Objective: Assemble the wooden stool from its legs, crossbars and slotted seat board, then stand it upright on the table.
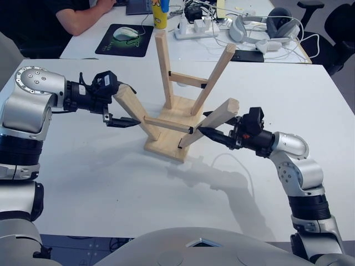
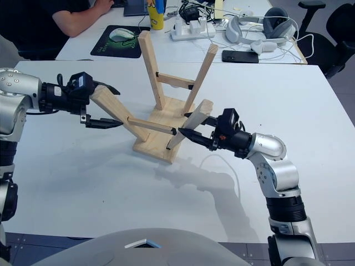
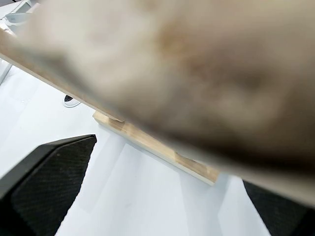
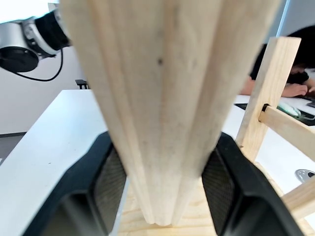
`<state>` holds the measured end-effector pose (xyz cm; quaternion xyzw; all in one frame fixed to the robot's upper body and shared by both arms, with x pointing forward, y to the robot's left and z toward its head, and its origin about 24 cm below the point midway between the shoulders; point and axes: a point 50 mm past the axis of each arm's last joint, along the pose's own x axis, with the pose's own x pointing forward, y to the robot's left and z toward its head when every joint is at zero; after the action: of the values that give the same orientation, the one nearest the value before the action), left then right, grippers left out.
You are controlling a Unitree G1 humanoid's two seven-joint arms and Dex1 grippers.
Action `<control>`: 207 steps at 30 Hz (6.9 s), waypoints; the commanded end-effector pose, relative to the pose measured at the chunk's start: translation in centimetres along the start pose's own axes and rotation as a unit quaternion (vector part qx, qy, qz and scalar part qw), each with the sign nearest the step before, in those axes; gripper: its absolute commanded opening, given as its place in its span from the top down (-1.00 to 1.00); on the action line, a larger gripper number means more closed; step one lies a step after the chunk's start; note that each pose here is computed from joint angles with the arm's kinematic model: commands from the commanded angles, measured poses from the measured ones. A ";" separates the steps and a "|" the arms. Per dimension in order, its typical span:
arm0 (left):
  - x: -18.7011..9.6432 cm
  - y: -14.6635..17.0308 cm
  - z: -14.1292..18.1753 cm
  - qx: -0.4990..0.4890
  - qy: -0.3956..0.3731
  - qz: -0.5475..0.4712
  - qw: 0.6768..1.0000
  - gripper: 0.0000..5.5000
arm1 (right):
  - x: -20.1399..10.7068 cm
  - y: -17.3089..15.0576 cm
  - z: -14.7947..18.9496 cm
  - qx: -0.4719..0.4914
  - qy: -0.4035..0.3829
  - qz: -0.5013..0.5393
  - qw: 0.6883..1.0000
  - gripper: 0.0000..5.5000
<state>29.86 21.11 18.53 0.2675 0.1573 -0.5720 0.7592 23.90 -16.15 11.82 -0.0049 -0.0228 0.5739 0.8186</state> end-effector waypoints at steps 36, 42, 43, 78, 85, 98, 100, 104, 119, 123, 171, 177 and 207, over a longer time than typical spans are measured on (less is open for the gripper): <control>0.5 -1.6 -1.4 -0.034 -0.018 0.043 0.998 -0.81 | 0.5 4.0 -8.0 0.154 0.279 0.059 0.946 0.26; 0.6 -1.7 -1.4 -0.035 -0.021 0.047 0.998 -0.81 | 0.5 2.6 -7.9 0.183 0.296 0.042 0.937 0.26; 0.6 -1.8 -1.4 -0.035 -0.022 0.047 0.998 -0.81 | 0.5 2.4 -7.9 0.176 0.304 0.043 0.935 0.26; 1.6 -2.5 -1.2 -0.040 -0.042 0.059 0.997 -0.81 | 3.9 3.7 -9.5 0.167 0.381 0.145 0.898 0.26; 3.6 -3.3 1.6 -0.012 -0.075 0.026 0.997 -0.81 | 5.4 3.2 -8.7 0.137 0.399 0.168 0.891 0.26; 5.5 -5.2 1.3 -0.034 -0.066 0.016 0.997 -0.81 | 7.2 1.3 -7.5 0.095 0.330 0.131 0.930 0.26; 5.0 -4.9 0.5 -0.037 -0.052 0.031 0.997 -0.81 | 7.4 0.7 -6.9 0.076 0.298 0.112 0.945 0.26; 4.7 -4.8 0.1 -0.046 -0.052 0.038 0.997 -0.81 | 7.5 -0.5 -6.0 0.065 0.254 0.068 0.962 0.01; 5.0 -5.8 -0.6 -0.068 -0.060 0.055 0.994 -0.81 | 0.1 -4.6 -5.6 0.000 0.267 -0.114 0.957 -0.25; 4.4 -5.6 -0.9 -0.066 -0.050 0.066 0.994 -0.81 | -2.2 -5.0 -4.2 0.038 0.216 -0.173 0.960 -0.25; 1.2 -1.1 3.9 -0.098 -0.240 0.219 0.941 -0.81 | 5.8 -5.8 10.8 0.020 -0.197 -0.215 0.956 1.00; 1.8 -0.9 3.2 -0.098 -0.220 0.221 0.945 -0.81 | 6.6 -5.6 12.1 0.018 -0.222 -0.194 0.955 1.00; 2.2 -1.5 2.6 -0.118 -0.211 0.194 0.951 -0.81 | 4.8 -4.7 17.8 -0.088 -0.302 -0.217 0.924 1.00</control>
<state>29.16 17.48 20.70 0.0783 -0.0347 -0.4309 0.8983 30.27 -12.73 25.14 0.1069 -0.2270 0.3649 0.8966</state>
